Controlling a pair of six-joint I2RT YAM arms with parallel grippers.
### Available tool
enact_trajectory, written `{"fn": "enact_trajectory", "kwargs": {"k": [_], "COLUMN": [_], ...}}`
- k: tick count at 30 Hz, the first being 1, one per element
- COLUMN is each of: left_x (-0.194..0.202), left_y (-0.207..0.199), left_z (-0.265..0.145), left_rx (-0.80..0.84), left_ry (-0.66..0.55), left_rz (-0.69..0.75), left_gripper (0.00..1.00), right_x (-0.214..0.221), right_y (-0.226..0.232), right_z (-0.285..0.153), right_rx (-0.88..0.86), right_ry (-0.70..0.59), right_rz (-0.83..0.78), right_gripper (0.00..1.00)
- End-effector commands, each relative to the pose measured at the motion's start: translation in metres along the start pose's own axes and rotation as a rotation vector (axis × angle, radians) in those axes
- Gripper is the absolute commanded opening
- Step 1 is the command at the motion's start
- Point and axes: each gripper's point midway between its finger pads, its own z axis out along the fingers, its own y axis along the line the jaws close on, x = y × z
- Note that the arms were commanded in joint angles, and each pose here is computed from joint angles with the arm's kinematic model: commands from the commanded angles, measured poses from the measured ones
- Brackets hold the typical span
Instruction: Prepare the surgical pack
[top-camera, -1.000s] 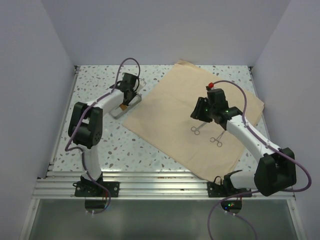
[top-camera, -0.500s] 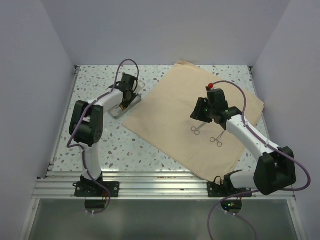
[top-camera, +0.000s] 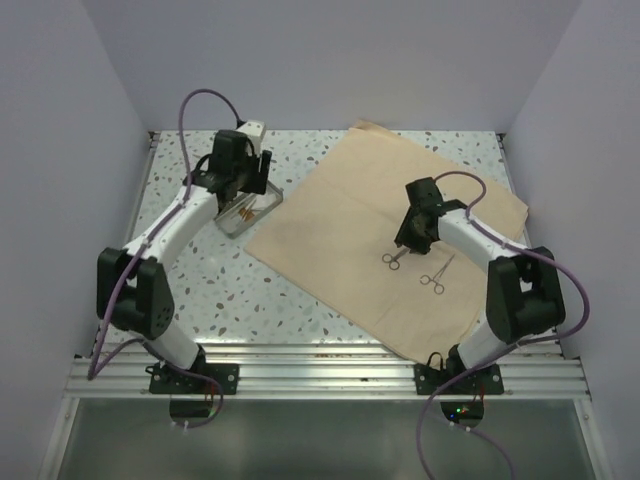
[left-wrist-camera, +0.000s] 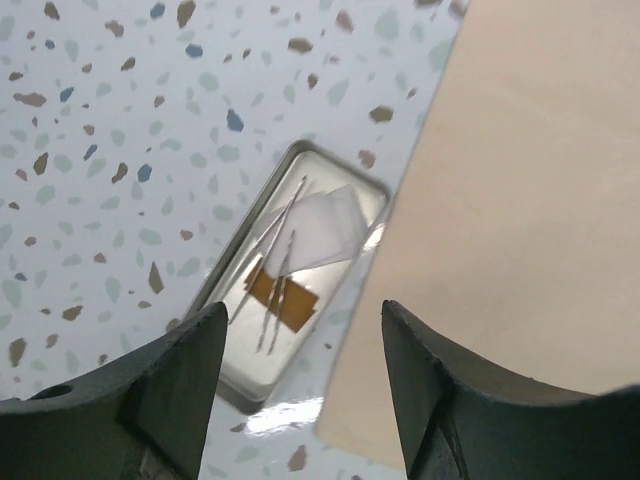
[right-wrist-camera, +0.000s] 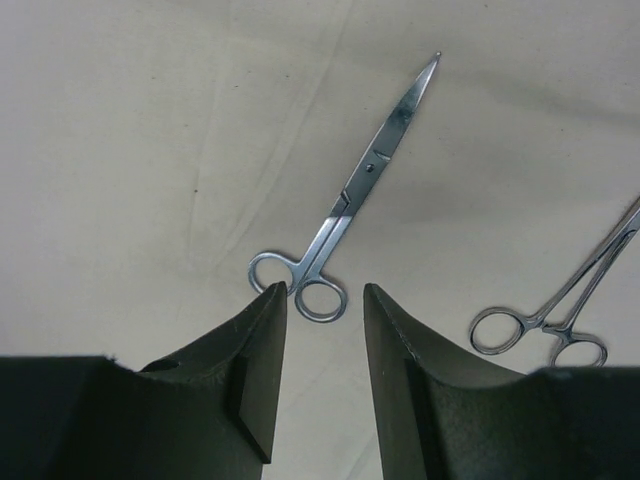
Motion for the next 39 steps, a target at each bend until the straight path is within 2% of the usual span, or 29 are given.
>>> {"fn": "enact_trajectory", "kwargs": {"k": [1, 2, 4, 8, 11, 28, 31, 39], "left_x": [-0.042, -0.027, -0.033, -0.008, 0.008, 0.006, 0.004, 0.004], "left_y": [-0.028, -0.044, -0.068, -0.118, -0.139, -0.144, -0.144, -0.146], "left_z": [-0.051, -0.052, -0.072, -0.083, -0.086, -0.099, -0.1, -0.101], "left_rx": [0.161, 0.225, 0.297, 0.376, 0.442, 0.491, 0.49, 0.502], "left_ry": [-0.225, -0.209, -0.267, -0.238, -0.204, -0.253, -0.256, -0.247], "left_rz": [-0.247, -0.253, -0.273, -0.206, -0.197, -0.187, -0.187, -0.186], "left_gripper": [0.67, 0.67, 0.68, 0.68, 0.68, 0.68, 0.68, 0.68], "right_x": [-0.008, -0.009, -0.014, -0.028, -0.029, -0.018, -0.016, -0.026], "right_y": [-0.006, -0.007, -0.01, -0.011, -0.014, -0.02, -0.017, -0.013], "right_z": [0.008, 0.014, 0.018, 0.023, 0.028, 0.055, 0.06, 0.043], "right_rx": [0.084, 0.104, 0.134, 0.186, 0.22, 0.285, 0.276, 0.242], "right_ry": [-0.017, -0.011, -0.025, -0.055, -0.052, -0.012, 0.001, -0.04], "right_rz": [0.069, 0.076, 0.079, 0.08, 0.077, 0.099, 0.103, 0.105], "right_gripper": [0.4, 0.4, 0.4, 0.4, 0.4, 0.38, 0.34, 0.0]}}
